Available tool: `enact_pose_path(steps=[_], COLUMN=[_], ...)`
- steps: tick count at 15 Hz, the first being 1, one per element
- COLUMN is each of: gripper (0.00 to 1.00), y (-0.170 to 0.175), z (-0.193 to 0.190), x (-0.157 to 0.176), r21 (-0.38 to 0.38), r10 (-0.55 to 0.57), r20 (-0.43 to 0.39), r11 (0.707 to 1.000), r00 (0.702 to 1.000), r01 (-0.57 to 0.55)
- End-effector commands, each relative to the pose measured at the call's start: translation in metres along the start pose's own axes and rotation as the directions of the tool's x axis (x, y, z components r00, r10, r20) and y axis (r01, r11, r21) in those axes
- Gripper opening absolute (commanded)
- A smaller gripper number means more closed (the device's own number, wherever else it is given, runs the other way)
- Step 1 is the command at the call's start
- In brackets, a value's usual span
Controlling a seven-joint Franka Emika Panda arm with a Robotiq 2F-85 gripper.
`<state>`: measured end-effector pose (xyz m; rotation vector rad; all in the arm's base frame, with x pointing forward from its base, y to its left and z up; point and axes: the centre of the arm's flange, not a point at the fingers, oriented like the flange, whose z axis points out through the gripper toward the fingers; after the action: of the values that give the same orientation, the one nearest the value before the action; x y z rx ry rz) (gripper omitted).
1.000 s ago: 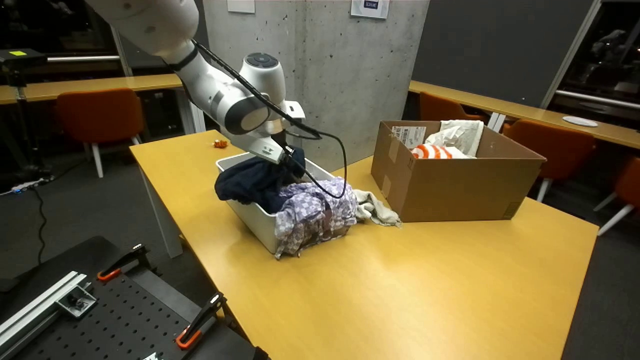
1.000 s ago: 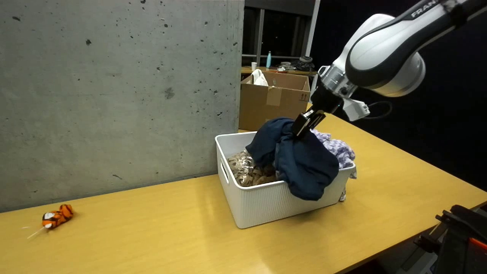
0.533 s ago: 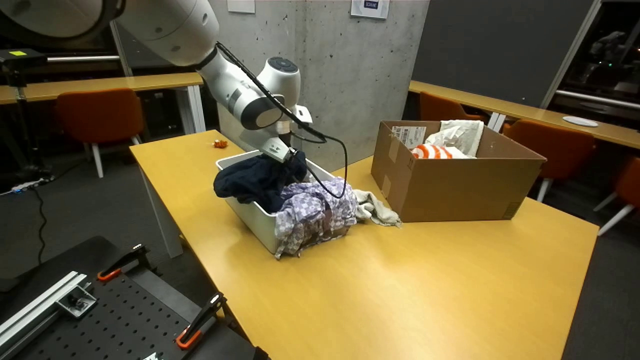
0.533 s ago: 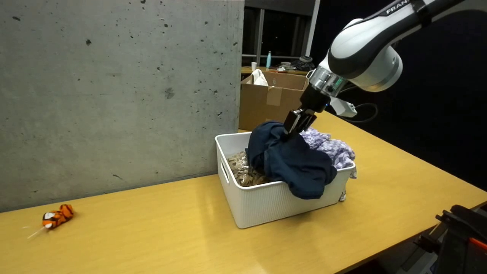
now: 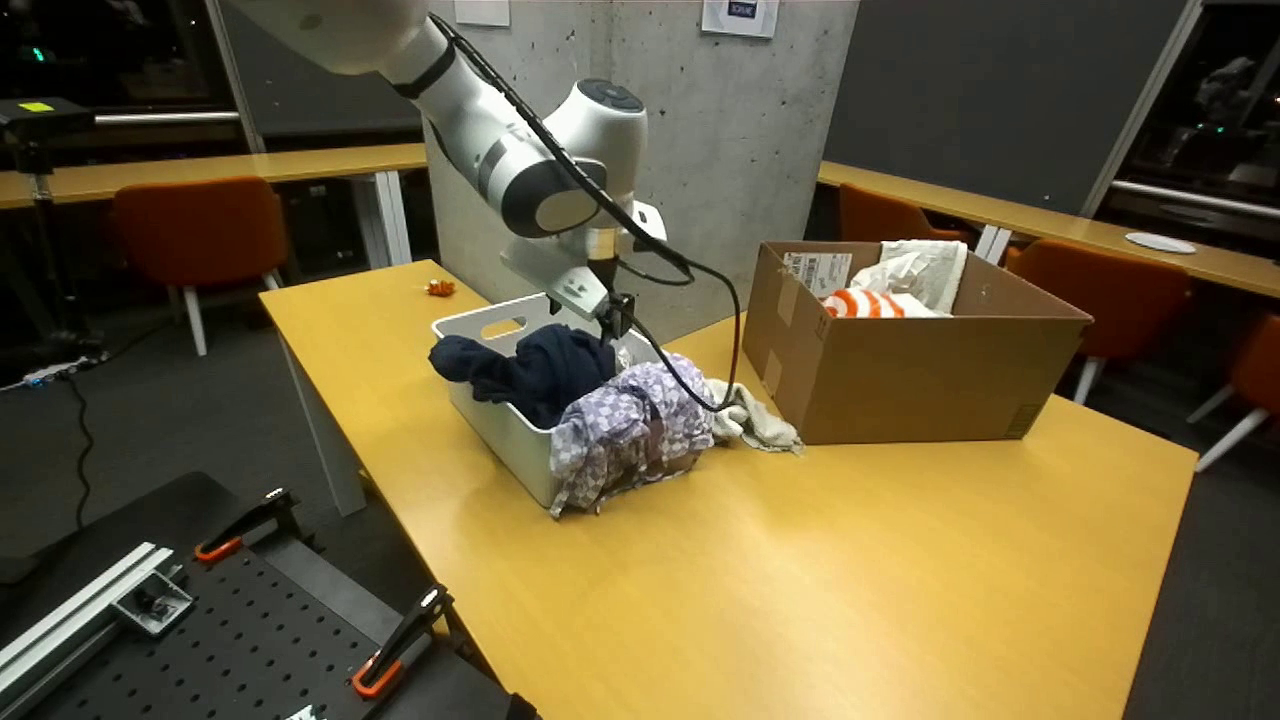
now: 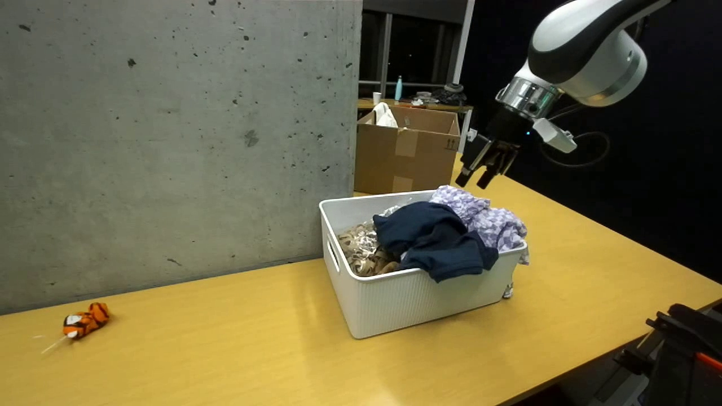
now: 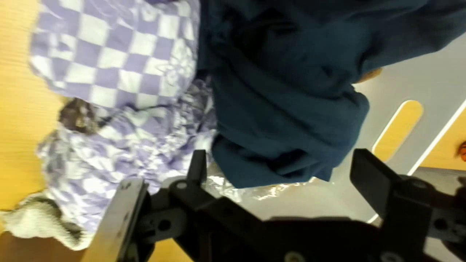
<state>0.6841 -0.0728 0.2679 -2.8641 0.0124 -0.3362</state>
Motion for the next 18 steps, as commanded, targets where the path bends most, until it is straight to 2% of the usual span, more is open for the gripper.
enact_pose_path(steps=[1, 5, 13, 14, 15, 16, 18], gripper=[1.00, 1.00, 1.00, 0.98, 0.74, 0.73, 0.61], y=[0.042, 0.082, 0.084, 0.083, 0.083, 0.081, 0.081], z=[-0.029, -0.005, 0.033, 0.035, 0.036, 0.037, 0.036], x=[-0.043, -0.056, -0.050, -0.050, -0.050, -0.051, -0.051], r21=[-0.075, -0.113, -0.128, -0.128, -0.128, -0.129, -0.131], r10=[0.109, 0.178, 0.196, 0.196, 0.194, 0.193, 0.192], r20=[0.030, 0.047, 0.005, 0.003, 0.004, 0.004, -0.001], r11=[0.991, 0.979, 0.973, 0.973, 0.973, 0.973, 0.973], r00=[0.994, 0.983, 0.981, 0.981, 0.981, 0.981, 0.981], r01=[-0.107, -0.171, -0.194, -0.194, -0.192, -0.191, -0.191])
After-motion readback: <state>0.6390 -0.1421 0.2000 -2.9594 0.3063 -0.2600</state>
